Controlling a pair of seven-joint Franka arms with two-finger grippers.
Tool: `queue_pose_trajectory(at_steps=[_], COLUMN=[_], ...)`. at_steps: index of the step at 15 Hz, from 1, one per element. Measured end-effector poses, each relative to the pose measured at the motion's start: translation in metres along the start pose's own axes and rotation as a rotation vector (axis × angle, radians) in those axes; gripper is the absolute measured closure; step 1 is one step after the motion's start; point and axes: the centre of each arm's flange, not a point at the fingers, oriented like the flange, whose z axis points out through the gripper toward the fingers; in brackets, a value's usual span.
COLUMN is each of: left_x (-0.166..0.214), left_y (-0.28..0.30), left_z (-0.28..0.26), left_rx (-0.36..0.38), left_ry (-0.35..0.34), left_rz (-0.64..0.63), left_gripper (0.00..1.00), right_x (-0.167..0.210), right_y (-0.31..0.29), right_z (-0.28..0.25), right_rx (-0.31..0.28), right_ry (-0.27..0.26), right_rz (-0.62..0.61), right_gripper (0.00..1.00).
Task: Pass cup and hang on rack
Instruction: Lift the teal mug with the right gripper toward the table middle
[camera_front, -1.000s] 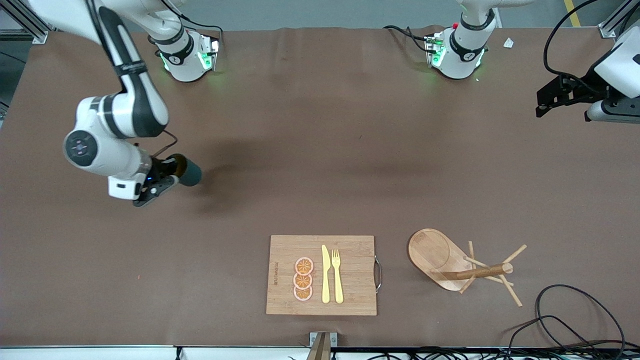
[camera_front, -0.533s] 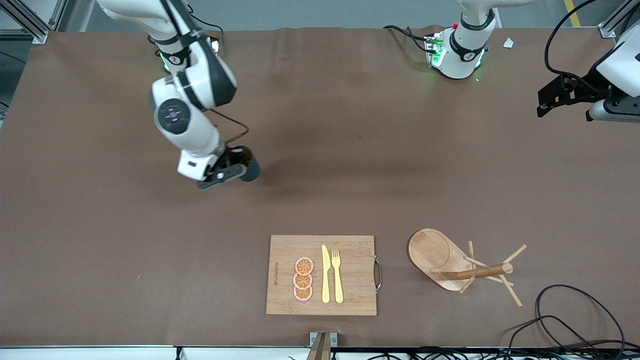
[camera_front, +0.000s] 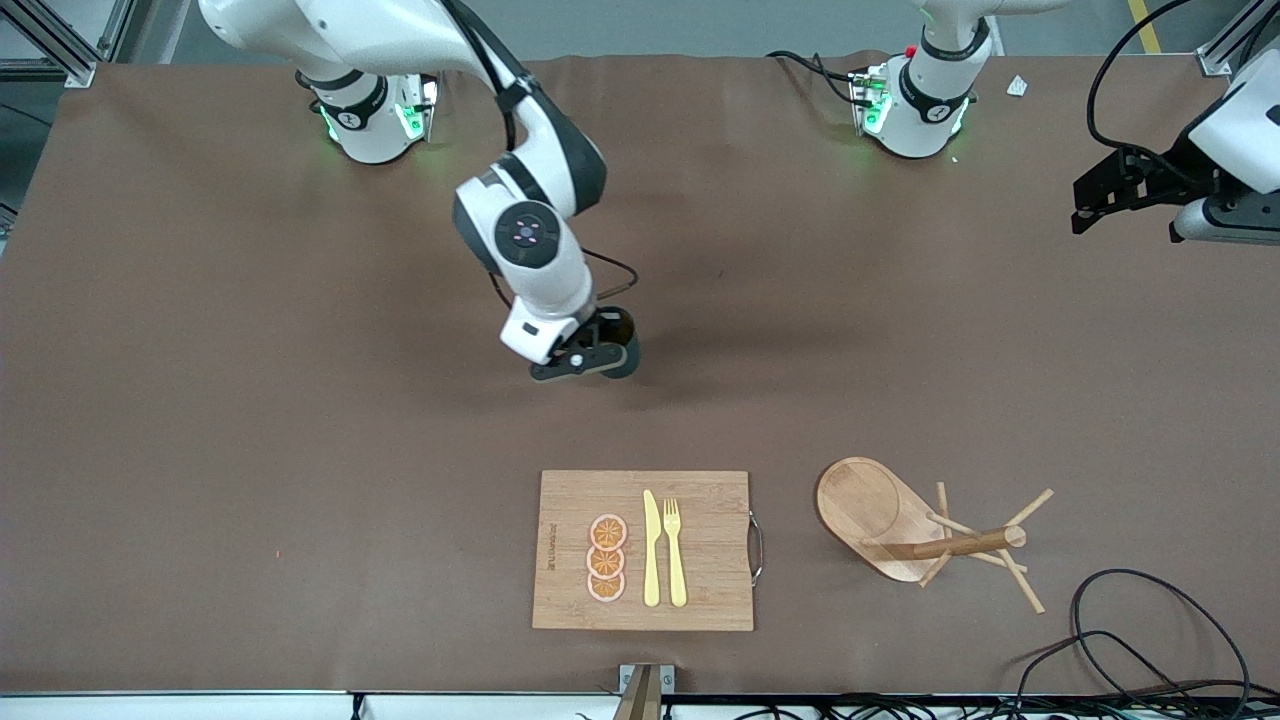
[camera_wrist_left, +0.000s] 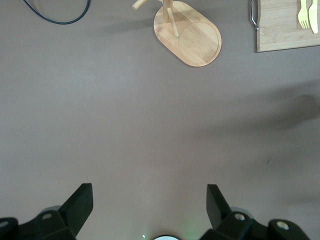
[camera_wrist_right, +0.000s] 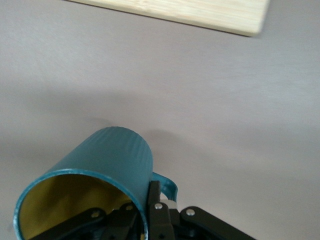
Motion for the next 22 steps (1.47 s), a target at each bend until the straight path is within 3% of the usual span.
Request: queue_pose_trajectory(at_steps=[8, 19, 22], left_x=[0.016, 0.041, 0.041], left_y=[0.047, 0.155, 0.180], left_z=[0.018, 0.078, 0.092], left_rx=[-0.004, -0.005, 0.002], left_ry=[0.001, -0.048, -0.068], left_rz=[0.064, -0.076, -0.127], left_gripper=[0.00, 0.00, 0.00], right_x=[0.024, 0.023, 0.023], right_y=[-0.028, -0.038, -0.038], right_z=[0.039, 0.052, 0.053], right_rx=[-0.009, -0.015, -0.015], right_ry=[0.005, -0.001, -0.001], right_rz=[0.006, 0.021, 0.084], right_gripper=[0.96, 0.96, 0.96])
